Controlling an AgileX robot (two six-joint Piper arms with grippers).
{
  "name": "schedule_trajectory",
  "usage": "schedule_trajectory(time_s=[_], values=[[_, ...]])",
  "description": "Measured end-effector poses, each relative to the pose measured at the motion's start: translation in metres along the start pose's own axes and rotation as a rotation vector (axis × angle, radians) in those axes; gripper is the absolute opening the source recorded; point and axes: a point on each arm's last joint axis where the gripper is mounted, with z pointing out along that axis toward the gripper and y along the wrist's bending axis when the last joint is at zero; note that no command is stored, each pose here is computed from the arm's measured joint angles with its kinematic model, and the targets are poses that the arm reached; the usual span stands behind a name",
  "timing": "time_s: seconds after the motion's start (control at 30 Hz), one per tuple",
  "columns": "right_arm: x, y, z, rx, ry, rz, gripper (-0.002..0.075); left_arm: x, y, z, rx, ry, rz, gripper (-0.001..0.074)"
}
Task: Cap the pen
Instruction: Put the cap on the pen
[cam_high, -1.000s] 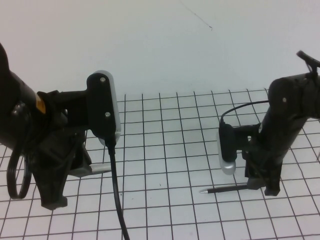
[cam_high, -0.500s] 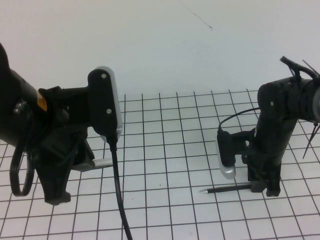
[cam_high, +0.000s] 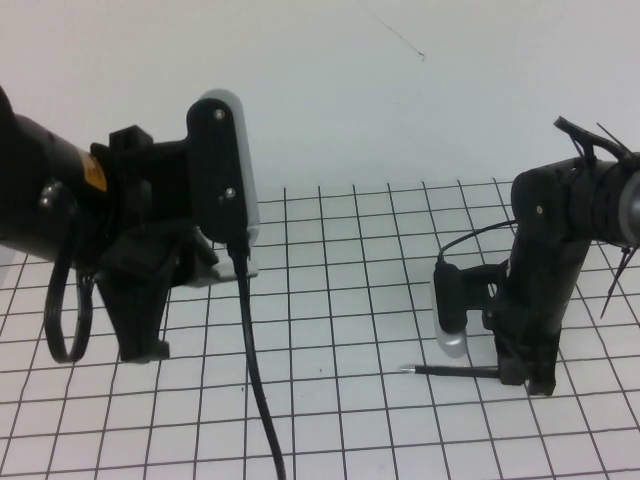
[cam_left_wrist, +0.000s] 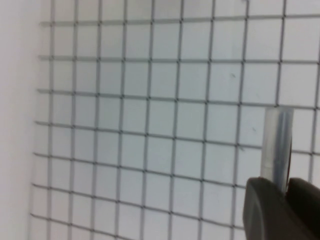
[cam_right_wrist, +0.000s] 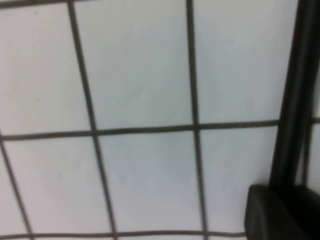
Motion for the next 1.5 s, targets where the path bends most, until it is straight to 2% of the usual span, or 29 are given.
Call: schedule_trajectory(time_s=[0.03,0.07,0.17,0.2,0.23,0.33,0.37,0.4,0.43,0.5,0.53,0.57,0.6,0.63,0.77,0.8,0.83,0.87,1.07,1.1,1.23,1.27,1.3,1.33,1.5], values=[[0.001,0.000,-0.003,-0.003,0.009,0.029,-0.0003,-0.002,0.001,0.000,-0.013,-0.019,0.006,0.0001],[0.001,0.000,-0.007,-0.004,0.014,0.071,-0.0003,-0.004,0.003,0.000,-0.029,-0.045,0.012,0.0038],[0.002,-0.001,-0.027,-0.003,0.037,0.247,-0.0003,-0.010,0.007,-0.001,-0.083,-0.110,0.057,0.0038],[0.002,-0.001,-0.035,-0.006,0.047,0.314,-0.0003,-0.012,0.009,-0.001,-0.106,-0.131,0.073,0.0001],[0.002,0.000,-0.044,-0.009,0.051,0.363,-0.0003,-0.014,0.010,-0.001,-0.124,-0.147,0.095,0.0038],[0.003,0.007,-0.068,-0.061,0.077,0.501,-0.0003,-0.018,0.016,0.001,-0.220,-0.203,0.144,0.0038],[0.002,0.008,-0.077,-0.046,0.053,0.565,-0.0003,-0.018,0.018,0.002,-0.257,-0.218,0.153,0.0038],[0.002,0.010,-0.085,-0.031,0.035,0.633,-0.0003,-0.018,0.018,0.004,-0.289,-0.230,0.167,0.0001],[0.002,0.012,-0.092,-0.023,0.015,0.678,-0.0003,-0.017,0.018,0.004,-0.313,-0.237,0.177,0.0038],[0.003,0.018,-0.109,-0.007,-0.034,0.729,-0.0003,-0.014,0.017,0.009,-0.358,-0.245,0.199,0.0038],[0.003,0.021,-0.115,0.000,-0.052,0.734,-0.0003,-0.012,0.016,0.013,-0.372,-0.245,0.205,0.0001],[0.003,0.025,-0.124,0.003,-0.083,0.741,-0.0003,-0.009,0.014,0.016,-0.380,-0.242,0.217,0.0038],[0.002,0.030,-0.132,0.001,-0.116,0.753,-0.0003,-0.006,0.011,0.021,-0.384,-0.236,0.228,0.0001],[0.001,0.036,-0.140,-0.002,-0.143,0.757,-0.0003,-0.003,0.008,0.024,-0.390,-0.231,0.237,0.0038],[-0.004,0.074,-0.155,-0.034,-0.201,0.716,-0.0003,0.004,-0.011,0.029,-0.406,-0.242,0.292,0.0038],[-0.004,0.086,-0.156,-0.038,-0.199,0.697,-0.0003,0.005,-0.016,0.030,-0.428,-0.249,0.327,0.0001],[-0.005,0.096,-0.155,-0.046,-0.190,0.678,-0.0003,0.006,-0.021,0.030,-0.448,-0.258,0.355,0.0038],[-0.004,0.108,-0.155,-0.050,-0.187,0.661,-0.0003,0.008,-0.026,0.031,-0.455,-0.260,0.374,0.0038],[0.003,0.164,-0.162,-0.125,-0.264,0.600,-0.0003,0.018,-0.053,0.043,-0.386,-0.250,0.429,0.0038],[0.005,0.170,-0.164,-0.131,-0.277,0.597,-0.0003,0.019,-0.054,0.046,-0.368,-0.241,0.432,0.0001],[0.007,0.181,-0.167,-0.127,-0.293,0.577,-0.0003,0.016,-0.074,0.053,-0.282,-0.252,0.474,0.0001],[0.006,0.181,-0.168,-0.135,-0.298,0.583,-0.0003,0.015,-0.080,0.055,-0.259,-0.256,0.487,0.0038],[0.005,0.181,-0.167,-0.150,-0.303,0.587,-0.0003,0.013,-0.085,0.056,-0.240,-0.266,0.501,0.0001],[0.004,0.182,-0.167,-0.162,-0.310,0.590,-0.0003,0.011,-0.089,0.056,-0.228,-0.276,0.514,0.0001],[0.003,0.181,-0.164,-0.172,-0.301,0.589,-0.0003,0.007,-0.095,0.056,-0.221,-0.287,0.567,0.0001]])
